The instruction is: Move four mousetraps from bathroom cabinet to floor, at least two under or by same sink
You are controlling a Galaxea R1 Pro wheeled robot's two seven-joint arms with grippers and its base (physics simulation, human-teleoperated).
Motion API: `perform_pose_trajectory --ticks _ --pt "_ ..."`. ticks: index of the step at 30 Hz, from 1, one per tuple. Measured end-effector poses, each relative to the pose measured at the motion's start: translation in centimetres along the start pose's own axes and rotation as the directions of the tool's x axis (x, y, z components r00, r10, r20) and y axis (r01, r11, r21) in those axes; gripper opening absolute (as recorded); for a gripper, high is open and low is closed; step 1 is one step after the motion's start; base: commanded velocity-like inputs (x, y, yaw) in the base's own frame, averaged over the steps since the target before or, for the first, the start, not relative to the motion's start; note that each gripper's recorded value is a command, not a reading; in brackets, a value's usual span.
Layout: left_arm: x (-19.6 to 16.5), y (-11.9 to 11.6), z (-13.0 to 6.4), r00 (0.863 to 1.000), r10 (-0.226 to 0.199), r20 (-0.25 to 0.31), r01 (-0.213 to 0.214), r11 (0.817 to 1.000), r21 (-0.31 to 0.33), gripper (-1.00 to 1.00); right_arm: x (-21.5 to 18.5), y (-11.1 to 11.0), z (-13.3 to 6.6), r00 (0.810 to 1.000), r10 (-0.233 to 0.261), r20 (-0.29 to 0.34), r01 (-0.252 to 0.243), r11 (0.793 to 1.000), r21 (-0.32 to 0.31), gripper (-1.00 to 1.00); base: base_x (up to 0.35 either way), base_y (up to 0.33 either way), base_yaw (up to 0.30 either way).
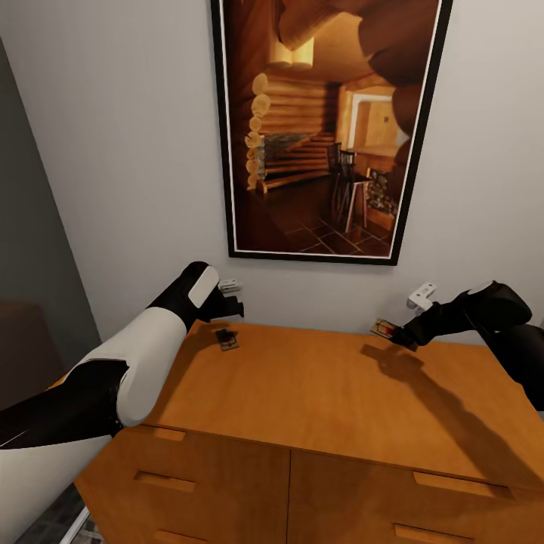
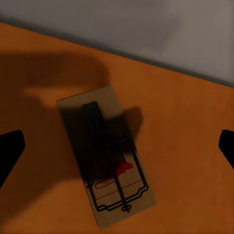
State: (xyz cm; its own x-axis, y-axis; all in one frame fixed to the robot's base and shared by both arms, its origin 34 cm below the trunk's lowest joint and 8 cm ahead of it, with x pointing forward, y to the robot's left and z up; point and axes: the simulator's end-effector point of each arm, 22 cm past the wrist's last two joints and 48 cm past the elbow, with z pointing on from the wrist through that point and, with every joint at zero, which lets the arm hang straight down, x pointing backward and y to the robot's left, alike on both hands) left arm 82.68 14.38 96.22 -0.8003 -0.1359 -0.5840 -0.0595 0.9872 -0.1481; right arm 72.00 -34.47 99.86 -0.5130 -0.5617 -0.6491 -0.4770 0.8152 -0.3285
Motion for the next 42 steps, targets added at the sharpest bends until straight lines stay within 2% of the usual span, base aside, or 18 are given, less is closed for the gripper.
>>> perform_pose_trajectory --ticks 18,27,36,42 --pt "0.0 0.1 0.0 1.0 0.001 0.002 -0.001 1.0 -0.003 1.0 -0.1 0.1 -0.1 1.0 0.0 0.005 0.0 1.0 -0.004 -1.0 0.0 0.0 0.0" --pt "0.0 0.1 0.0 1.0 0.002 0.002 -0.002 1.0 -0.005 1.0 -0.8 0.9 -0.6 1.0 -0.016 0.023 0.017 1.0 -0.027 -1.0 0.0 0.0 0.0" --pt "0.0 0.1 0.0 1.0 0.003 0.002 -0.003 1.0 -0.005 1.0 -1.9 1.4 -1.4 0.998 -0.044 0.053 0.045 0.999 -0.023 -1.0 0.0 0.0 0.0" --pt "0.0 0.1 0.0 1.0 0.003 0.002 -0.003 1.0 -0.006 1.0 -1.7 1.1 -1.1 0.998 -0.028 0.049 0.029 0.999 -0.02 -1.0 0.0 0.0 0.0"
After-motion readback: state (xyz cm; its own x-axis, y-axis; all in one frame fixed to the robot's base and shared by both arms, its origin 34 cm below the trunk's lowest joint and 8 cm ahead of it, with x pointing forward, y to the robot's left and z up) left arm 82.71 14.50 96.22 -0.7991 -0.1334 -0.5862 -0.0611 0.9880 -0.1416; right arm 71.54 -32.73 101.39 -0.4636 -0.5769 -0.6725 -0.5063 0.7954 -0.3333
